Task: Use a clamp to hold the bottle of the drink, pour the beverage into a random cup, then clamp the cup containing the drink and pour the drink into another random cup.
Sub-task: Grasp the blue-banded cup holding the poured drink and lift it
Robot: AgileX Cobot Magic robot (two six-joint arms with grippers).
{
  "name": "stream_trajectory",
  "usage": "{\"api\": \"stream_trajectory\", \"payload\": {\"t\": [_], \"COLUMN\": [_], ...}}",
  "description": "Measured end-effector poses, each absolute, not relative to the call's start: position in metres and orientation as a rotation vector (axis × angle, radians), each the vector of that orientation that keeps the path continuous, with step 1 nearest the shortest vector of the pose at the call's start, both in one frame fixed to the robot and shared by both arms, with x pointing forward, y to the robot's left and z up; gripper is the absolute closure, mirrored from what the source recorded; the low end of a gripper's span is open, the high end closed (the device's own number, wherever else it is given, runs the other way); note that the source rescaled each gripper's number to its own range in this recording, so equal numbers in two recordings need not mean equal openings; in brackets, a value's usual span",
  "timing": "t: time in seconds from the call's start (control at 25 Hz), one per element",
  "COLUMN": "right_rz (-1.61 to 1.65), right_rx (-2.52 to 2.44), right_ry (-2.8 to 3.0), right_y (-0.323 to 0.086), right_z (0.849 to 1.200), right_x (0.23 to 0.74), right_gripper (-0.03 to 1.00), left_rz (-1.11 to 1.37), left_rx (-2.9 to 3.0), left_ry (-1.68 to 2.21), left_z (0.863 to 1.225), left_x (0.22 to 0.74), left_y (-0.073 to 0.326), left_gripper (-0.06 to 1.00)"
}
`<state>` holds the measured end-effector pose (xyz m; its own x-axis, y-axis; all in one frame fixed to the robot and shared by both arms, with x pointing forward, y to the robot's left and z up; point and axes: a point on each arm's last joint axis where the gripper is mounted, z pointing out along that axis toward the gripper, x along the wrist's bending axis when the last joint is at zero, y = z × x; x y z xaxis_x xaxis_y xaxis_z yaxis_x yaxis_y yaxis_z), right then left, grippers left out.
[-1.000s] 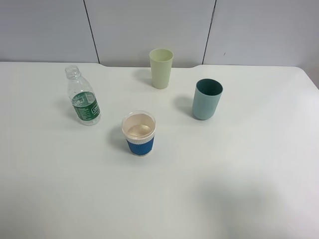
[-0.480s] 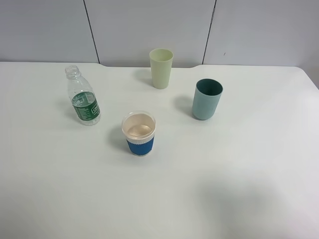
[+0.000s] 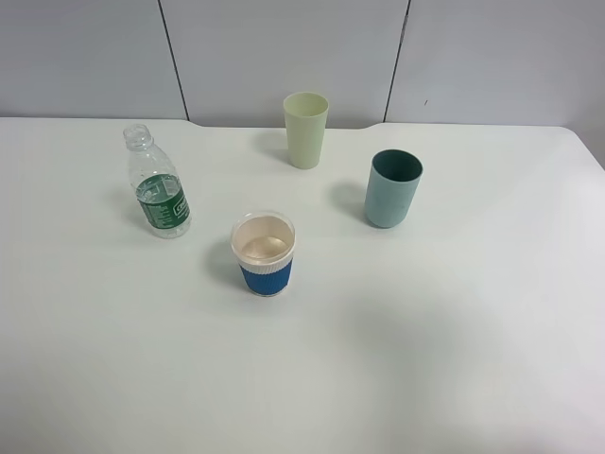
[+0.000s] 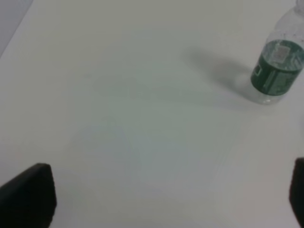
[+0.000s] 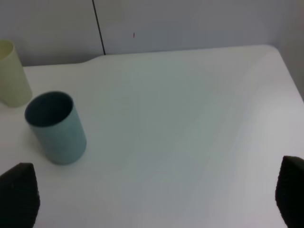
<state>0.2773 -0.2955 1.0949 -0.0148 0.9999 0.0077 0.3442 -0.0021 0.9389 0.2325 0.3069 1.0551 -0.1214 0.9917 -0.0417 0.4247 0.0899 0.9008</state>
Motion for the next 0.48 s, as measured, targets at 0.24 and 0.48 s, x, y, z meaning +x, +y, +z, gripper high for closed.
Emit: {"api": "stream_trajectory", "payload": {"t": [0.24,0.48], "right_rz": [1.086,1.098], "right_rx": [1.388,1.318], "right_ry": [1.479,1.684], "right_y": [-0.294,-0.271], "right_z": [1.113,1.099], "right_x": [0.322,0.374], "right_gripper": [-0.03,-0.03], "left_rz": [0.995,0.995], "left_rx": [1.420,1.420], "left_ry": [1.648,1.648], "left_z": [1.055,1.055], "left_x": [0.233,0.233], "left_y": [0.307,0.307], "left_gripper": [-0.06,-0.06]}}
